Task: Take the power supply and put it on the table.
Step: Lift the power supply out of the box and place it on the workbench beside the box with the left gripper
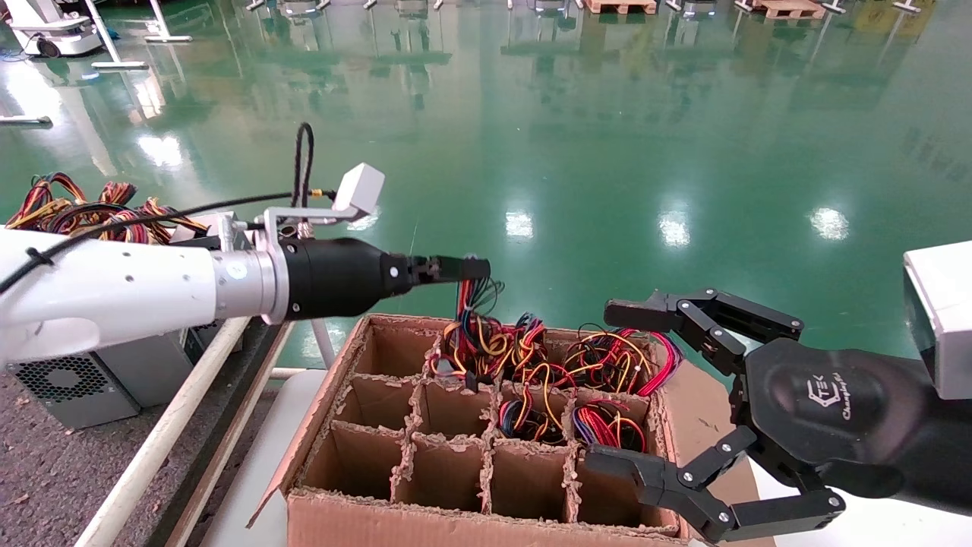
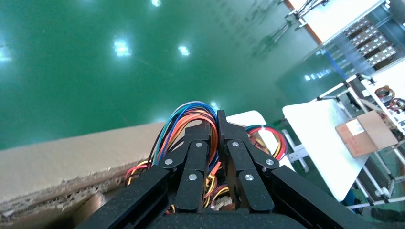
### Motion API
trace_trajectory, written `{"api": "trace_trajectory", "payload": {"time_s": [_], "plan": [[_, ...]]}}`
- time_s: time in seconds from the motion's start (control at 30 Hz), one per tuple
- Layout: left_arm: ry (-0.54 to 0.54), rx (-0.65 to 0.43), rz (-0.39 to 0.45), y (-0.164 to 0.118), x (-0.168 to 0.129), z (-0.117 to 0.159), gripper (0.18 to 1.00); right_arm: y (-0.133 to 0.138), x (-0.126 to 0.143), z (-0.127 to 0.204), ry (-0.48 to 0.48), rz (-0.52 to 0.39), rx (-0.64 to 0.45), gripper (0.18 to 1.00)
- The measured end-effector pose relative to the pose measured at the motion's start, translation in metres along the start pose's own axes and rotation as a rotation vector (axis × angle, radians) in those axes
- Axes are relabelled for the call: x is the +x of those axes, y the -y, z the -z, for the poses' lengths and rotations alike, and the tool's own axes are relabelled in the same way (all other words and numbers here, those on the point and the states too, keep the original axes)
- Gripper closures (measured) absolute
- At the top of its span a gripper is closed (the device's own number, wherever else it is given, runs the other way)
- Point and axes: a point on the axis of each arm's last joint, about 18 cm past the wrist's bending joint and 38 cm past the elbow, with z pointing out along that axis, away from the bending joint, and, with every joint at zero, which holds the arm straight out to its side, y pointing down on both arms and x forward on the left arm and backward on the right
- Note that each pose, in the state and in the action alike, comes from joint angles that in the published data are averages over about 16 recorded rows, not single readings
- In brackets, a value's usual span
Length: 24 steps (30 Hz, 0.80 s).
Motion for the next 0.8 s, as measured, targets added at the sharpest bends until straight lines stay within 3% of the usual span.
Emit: {"api": "trace_trajectory", "payload": {"time_s": [0.8], "plan": [[-0.042,0.208,-0.046,0.089,0.037,0.045,0.982,0.0,0.0,0.0,0.0,0.0,0.0,0.179]]}}
